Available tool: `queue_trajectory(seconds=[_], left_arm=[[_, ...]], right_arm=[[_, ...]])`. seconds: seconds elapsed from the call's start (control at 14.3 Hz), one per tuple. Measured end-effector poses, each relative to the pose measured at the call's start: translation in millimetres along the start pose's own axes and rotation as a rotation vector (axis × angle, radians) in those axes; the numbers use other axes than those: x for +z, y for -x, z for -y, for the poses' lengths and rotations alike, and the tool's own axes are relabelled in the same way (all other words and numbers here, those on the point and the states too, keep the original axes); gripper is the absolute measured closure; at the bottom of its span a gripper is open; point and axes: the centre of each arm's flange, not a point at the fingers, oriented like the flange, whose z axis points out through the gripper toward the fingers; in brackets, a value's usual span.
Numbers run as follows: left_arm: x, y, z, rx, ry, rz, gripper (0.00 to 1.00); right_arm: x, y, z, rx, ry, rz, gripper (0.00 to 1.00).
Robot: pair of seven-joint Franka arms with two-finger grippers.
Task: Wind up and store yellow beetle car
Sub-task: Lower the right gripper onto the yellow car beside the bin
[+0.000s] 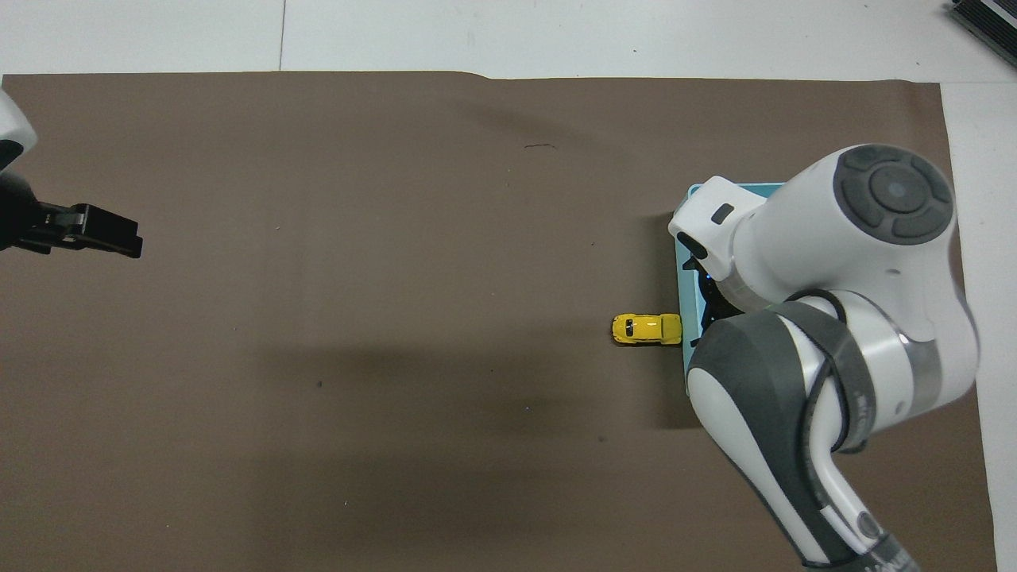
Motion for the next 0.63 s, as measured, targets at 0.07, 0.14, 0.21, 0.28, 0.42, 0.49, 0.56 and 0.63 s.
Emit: queue_trajectory(seconds=[0.07, 0.14, 0.21, 0.28, 0.42, 0.49, 0.56, 0.63], left_arm=[[-2.0, 5.7, 1.9, -0.004, 0.002, 0.028, 0.00], [-6.3, 10.3, 0.9, -0.003, 0.003, 0.050, 0.00], [-14.2, 14.0, -0.7, 0.000, 0.004, 0.061, 0.00], [-22.0, 16.2, -2.5, 0.003, 0.004, 0.056, 0.00], [-33.2, 22.0, -6.7, 0.010, 0.003, 0.045, 0.00], [-36.2, 24.3, -7.1, 0.010, 0.003, 0.042, 0.00], [-37.7, 25.7, -7.0, 0.010, 0.003, 0.041, 0.00], [-37.8, 26.1, -7.0, 0.010, 0.003, 0.043, 0.00]], right_arm=[[9.7, -4.8, 2.1, -0.009, 0.000, 0.001, 0.00], [16.9, -6.5, 3.5, -0.013, 0.000, 0.001, 0.00], [23.4, -6.0, 4.6, -0.012, -0.002, 0.002, 0.00], [28.7, -5.1, 5.4, -0.011, 0.000, 0.001, 0.00], [42.1, -3.9, 7.0, -0.010, 0.011, -0.002, 0.00], [50.2, -3.2, 7.7, -0.009, 0.016, -0.003, 0.00], [58.7, -2.8, 7.8, -0.009, 0.024, -0.005, 0.00], [67.5, -2.7, 7.1, -0.008, 0.033, -0.007, 0.00]])
